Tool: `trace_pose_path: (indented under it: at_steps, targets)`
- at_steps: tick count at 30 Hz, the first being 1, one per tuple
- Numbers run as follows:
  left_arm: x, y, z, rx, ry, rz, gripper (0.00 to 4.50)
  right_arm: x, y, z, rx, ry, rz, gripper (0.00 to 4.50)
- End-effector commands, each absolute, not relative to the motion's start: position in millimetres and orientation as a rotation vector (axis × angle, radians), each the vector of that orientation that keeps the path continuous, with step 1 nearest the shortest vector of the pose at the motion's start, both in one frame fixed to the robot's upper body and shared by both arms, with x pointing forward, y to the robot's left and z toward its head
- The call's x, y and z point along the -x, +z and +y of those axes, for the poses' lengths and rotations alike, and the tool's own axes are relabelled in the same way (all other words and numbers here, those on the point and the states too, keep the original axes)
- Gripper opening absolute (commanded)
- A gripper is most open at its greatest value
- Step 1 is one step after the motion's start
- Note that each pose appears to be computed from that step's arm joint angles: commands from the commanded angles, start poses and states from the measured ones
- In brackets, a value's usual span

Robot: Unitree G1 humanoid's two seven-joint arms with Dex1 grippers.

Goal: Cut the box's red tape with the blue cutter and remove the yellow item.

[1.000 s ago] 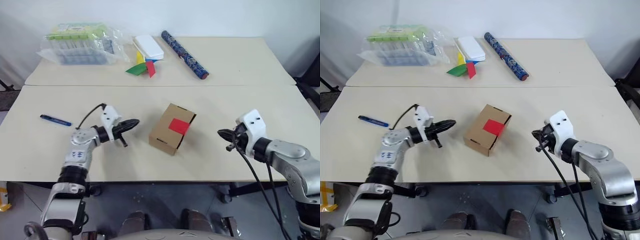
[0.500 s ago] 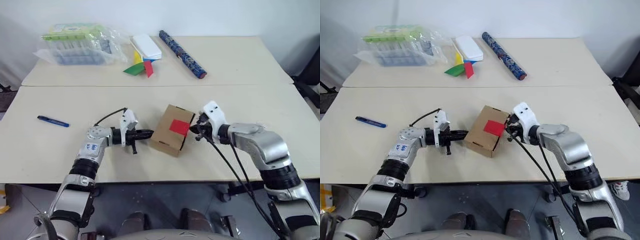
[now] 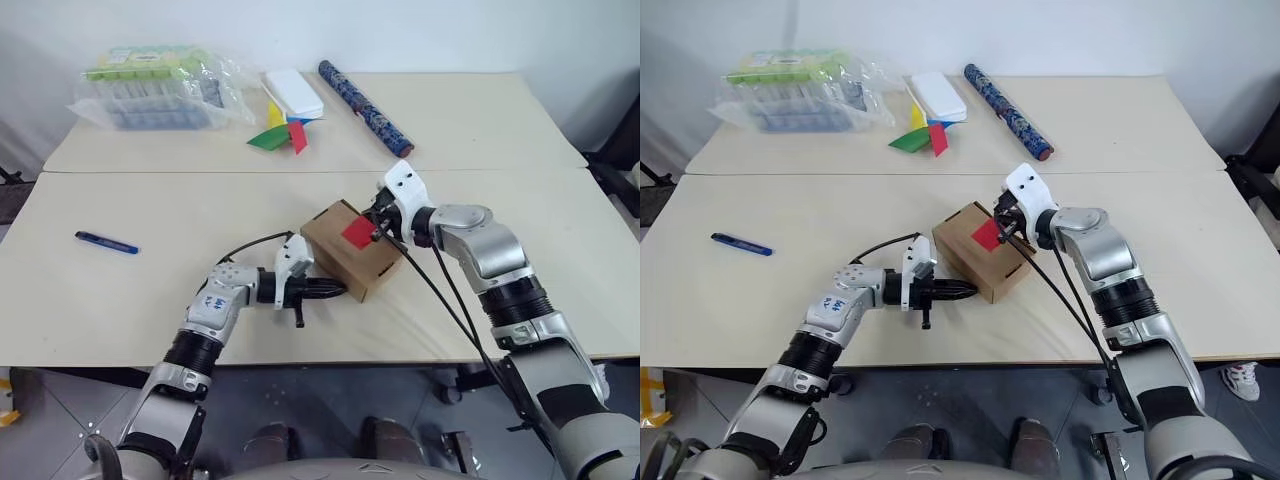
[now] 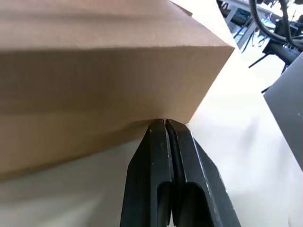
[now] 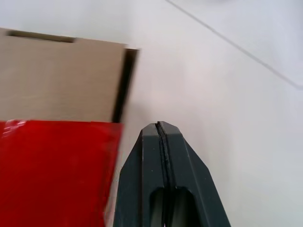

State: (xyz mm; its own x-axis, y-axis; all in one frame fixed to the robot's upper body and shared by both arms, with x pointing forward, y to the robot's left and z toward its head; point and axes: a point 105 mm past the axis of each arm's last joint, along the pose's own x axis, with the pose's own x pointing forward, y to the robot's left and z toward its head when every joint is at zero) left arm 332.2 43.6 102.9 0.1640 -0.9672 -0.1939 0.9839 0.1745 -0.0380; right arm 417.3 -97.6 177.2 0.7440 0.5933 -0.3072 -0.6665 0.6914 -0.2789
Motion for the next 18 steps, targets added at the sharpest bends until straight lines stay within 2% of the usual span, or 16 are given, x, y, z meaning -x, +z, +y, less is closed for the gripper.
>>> trace_pose_path:
  at_steps: [1,4,8,13,18]
  targets:
    - [-335.0,112.9,46.1,-0.112,-1.369,0.156,0.04,-417.6,211.8,-101.4,0.426,0.676,0.075,0.00]
    - [-338.2,117.2,88.2,-0.122,-1.273,0.186,0.04,-398.0,241.3,-126.9,0.462,0.615,0.023,0.00]
    - [-351.4,124.9,128.9,-0.122,-1.145,0.206,0.04,-374.8,243.8,-146.9,0.487,0.558,0.068,0.00]
    - [-377.4,135.4,155.4,-0.165,-1.007,0.162,0.04,-344.9,221.3,-159.6,0.500,0.530,0.210,0.00]
    - [-405.4,146.8,136.0,-0.185,-0.991,0.072,0.04,-325.1,186.6,-156.9,0.461,0.536,0.377,0.00]
